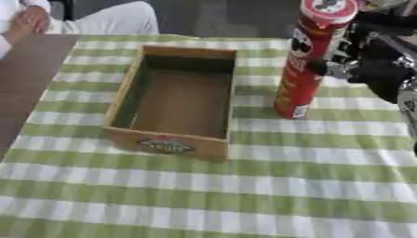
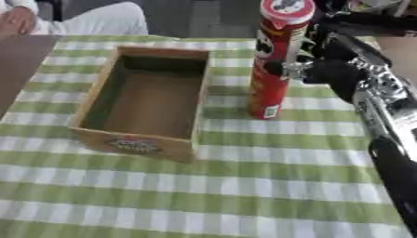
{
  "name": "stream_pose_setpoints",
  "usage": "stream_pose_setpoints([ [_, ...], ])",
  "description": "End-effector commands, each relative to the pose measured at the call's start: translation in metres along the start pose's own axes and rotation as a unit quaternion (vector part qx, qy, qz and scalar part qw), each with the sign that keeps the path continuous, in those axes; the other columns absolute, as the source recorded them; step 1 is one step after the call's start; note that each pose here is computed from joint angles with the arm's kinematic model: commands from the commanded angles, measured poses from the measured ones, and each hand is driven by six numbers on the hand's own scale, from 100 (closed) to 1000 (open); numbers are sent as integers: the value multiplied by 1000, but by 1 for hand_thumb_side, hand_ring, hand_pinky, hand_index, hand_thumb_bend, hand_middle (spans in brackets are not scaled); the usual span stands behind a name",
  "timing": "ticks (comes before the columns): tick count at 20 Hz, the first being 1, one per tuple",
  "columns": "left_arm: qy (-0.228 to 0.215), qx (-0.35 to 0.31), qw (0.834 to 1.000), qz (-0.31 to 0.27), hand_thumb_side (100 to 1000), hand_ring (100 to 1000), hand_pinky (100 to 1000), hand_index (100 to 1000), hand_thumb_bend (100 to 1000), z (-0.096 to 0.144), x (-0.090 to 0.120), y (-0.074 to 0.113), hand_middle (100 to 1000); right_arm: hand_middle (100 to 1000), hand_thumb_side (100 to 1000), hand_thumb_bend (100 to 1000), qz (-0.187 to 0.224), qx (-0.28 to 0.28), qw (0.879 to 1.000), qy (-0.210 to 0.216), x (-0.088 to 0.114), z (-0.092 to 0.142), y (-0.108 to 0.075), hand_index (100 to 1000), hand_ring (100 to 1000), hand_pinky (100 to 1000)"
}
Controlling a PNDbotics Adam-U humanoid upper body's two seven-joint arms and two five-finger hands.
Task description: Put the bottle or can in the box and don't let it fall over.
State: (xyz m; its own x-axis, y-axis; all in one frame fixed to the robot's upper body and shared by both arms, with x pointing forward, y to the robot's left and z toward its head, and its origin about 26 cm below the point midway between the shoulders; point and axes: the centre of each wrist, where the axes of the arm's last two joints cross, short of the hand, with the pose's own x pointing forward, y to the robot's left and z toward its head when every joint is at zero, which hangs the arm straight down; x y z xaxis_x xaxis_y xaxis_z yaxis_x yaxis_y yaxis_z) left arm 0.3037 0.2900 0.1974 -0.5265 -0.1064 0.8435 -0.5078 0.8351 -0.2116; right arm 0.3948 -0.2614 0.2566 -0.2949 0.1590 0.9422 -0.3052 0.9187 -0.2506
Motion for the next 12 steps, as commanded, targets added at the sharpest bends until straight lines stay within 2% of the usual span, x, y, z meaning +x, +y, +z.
stream_pose_setpoints([
  [1, -11, -4, 1000, 3, 602, 703, 671, 715, 300, -3, 6, 0, 647, 1000, 100, 640, 4, -1, 1000, -6, 7, -6, 0, 994, 1000, 989],
  [12, -9, -4, 1000, 5, 604, 702, 671, 715, 298, -3, 6, 0, 646, 1000, 100, 620, 4, 5, 1000, 3, 3, -19, 10, 969, 1000, 989],
])
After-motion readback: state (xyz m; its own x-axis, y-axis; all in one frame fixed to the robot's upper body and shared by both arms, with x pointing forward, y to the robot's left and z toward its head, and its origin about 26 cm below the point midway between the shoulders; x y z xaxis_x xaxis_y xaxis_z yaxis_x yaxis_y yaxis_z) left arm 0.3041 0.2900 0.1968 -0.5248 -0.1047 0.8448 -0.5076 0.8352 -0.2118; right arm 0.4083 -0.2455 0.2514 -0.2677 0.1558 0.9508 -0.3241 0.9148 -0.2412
